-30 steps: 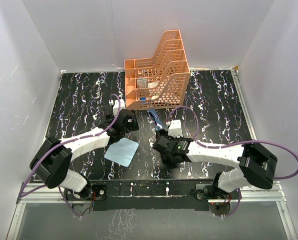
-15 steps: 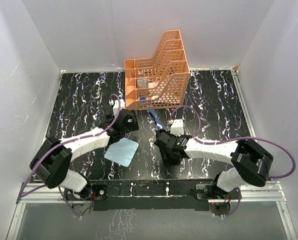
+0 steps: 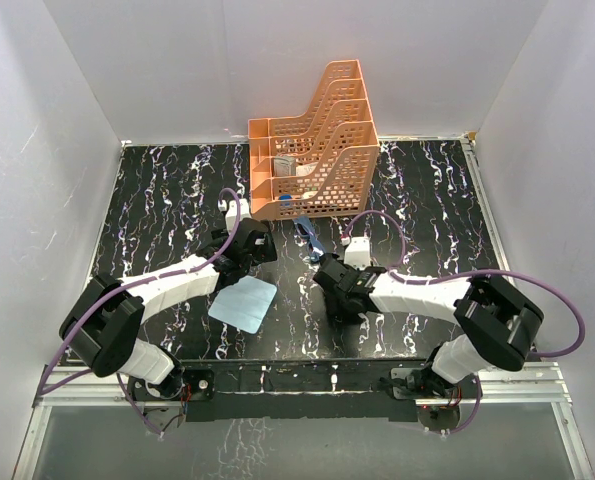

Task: Organize the sunglasses
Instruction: Open the sunglasses case at the center of the board, then move the sunglasses case to the center of the board.

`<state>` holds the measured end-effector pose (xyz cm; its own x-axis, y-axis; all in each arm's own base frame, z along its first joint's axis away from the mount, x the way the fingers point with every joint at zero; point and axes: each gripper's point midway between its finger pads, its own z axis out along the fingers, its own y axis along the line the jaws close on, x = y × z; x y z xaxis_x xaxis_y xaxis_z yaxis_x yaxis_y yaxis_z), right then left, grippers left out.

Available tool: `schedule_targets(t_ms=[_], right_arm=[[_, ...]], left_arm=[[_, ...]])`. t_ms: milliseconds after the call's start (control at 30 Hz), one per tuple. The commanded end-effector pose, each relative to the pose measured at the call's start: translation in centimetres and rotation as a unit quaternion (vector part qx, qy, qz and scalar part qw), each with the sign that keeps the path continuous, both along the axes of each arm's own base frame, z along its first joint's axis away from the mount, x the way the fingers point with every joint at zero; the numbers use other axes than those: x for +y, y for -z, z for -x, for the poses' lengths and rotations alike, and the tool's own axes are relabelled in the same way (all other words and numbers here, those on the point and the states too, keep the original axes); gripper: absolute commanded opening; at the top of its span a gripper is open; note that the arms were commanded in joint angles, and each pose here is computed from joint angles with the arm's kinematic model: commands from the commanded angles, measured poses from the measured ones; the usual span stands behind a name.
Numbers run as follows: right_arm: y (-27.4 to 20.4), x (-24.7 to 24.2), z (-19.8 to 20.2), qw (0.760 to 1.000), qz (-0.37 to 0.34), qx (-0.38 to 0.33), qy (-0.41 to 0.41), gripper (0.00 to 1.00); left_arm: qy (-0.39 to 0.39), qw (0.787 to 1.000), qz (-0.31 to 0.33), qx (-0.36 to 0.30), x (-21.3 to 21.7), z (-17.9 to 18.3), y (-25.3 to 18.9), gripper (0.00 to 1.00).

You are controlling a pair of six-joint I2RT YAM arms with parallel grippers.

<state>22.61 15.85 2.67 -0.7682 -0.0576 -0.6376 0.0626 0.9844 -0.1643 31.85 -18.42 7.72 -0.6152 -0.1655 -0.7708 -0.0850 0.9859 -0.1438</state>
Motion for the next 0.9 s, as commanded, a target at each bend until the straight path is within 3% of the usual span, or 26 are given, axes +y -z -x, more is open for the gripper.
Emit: schedule_targets(t_ms=[0, 733, 867], right_arm=[[-0.3, 0.0, -0.4, 1.000, -0.010, -0.009, 0.003, 0.32], [-9.0, 1.5, -1.5, 0.994, -0.062, -0.088, -0.012, 0.35], [-10.3, 2.9, -1.0, 0.992, -0.072, -0.098, -0.029, 0.30]], left_arm=[[0.004, 1.000, 0.010, -0.008, -0.2, 0.2, -0.7, 0.89], [0.005, 1.000, 0.010, -0.008, -0.4, 0.0, -0.8, 0.89], [0.006, 1.000, 0.010, -0.008, -0.4, 0.0, -0.9, 0.89]])
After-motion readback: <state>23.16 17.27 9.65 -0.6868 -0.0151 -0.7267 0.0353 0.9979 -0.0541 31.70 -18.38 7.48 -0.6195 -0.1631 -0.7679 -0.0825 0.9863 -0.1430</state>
